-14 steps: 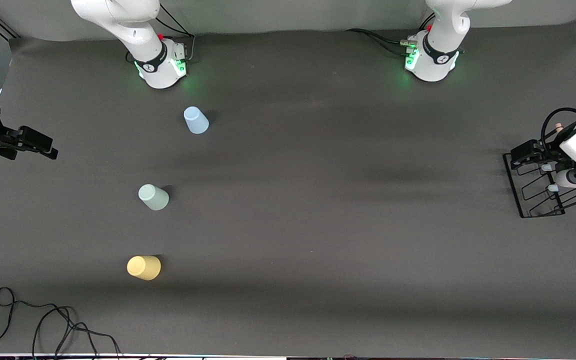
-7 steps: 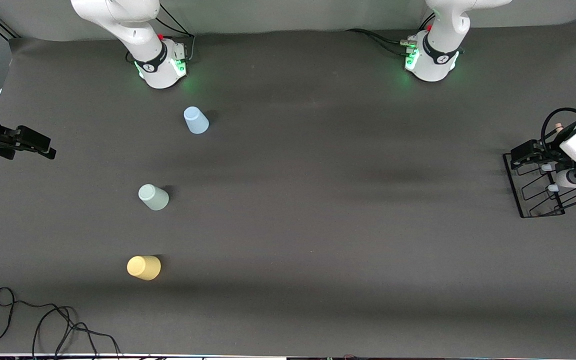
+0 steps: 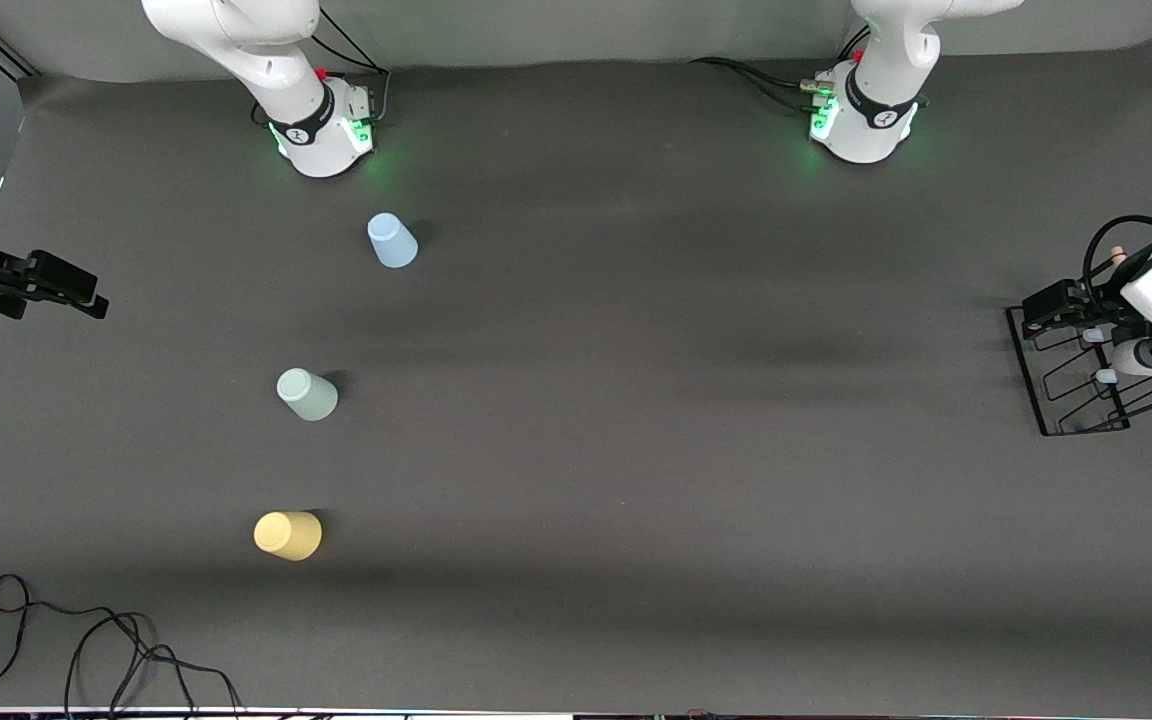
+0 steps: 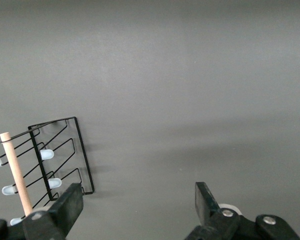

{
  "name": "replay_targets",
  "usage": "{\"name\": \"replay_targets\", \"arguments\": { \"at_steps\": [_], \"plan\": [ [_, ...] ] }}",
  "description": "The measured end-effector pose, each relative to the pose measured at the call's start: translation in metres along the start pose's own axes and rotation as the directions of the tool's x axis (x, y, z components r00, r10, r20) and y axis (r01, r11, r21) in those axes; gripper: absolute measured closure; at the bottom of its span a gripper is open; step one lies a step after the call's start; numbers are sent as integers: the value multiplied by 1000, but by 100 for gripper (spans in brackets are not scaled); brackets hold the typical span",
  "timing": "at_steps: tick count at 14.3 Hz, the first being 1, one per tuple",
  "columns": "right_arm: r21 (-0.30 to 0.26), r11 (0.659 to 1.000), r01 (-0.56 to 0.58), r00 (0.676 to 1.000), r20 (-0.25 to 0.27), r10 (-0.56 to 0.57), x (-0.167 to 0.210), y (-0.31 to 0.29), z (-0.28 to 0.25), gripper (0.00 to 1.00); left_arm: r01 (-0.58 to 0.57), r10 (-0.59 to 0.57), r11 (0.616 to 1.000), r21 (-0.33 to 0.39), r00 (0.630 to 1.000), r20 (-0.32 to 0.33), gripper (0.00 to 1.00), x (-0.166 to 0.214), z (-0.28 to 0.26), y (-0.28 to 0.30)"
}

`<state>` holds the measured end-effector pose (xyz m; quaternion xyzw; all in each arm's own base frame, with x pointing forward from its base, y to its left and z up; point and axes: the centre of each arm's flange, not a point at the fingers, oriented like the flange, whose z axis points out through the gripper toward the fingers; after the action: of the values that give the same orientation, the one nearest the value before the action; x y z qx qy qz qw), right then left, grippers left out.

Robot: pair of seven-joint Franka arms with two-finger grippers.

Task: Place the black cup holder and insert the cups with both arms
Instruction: 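Lift the black cup rack with the left gripper off the table edge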

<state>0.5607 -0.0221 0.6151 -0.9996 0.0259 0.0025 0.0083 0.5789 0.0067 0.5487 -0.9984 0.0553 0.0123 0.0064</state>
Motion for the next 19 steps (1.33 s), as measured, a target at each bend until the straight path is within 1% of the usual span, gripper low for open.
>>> {"name": "replay_targets", "arguments": {
  "at_steps": [6, 9, 12, 13, 15, 17, 19],
  "plan": [
    [0, 1000, 0, 1000, 0, 0, 0, 0, 0, 0, -1, 1, 1000, 1, 1000, -1, 0, 2, -1, -3],
    [0, 1000, 0, 1000, 0, 0, 0, 0, 0, 0, 13, -13, 1000, 15, 1000, 7, 0, 1, 3, -21],
    [0, 1000, 0, 1000, 0, 0, 0, 0, 0, 0, -4, 3, 999, 38, 1000, 26, 0, -5, 10, -68],
    [0, 1000, 0, 1000, -1, 0, 0, 0, 0, 0, -21, 19, 999, 48, 999, 38, 1, -9, 14, -90],
    [0, 1000, 0, 1000, -1, 0, 0, 0, 0, 0, -56, 53, 997, 44, 997, 59, 0, -20, 26, -138],
    [0, 1000, 0, 1000, -1, 0, 0, 0, 0, 0, -75, 73, 996, 40, 996, 56, 0, -29, 45, -182],
    [0, 1000, 0, 1000, -1, 0, 0, 0, 0, 0, -83, 81, 996, 36, 995, 53, 1, -40, 73, -212]
  ]
}}
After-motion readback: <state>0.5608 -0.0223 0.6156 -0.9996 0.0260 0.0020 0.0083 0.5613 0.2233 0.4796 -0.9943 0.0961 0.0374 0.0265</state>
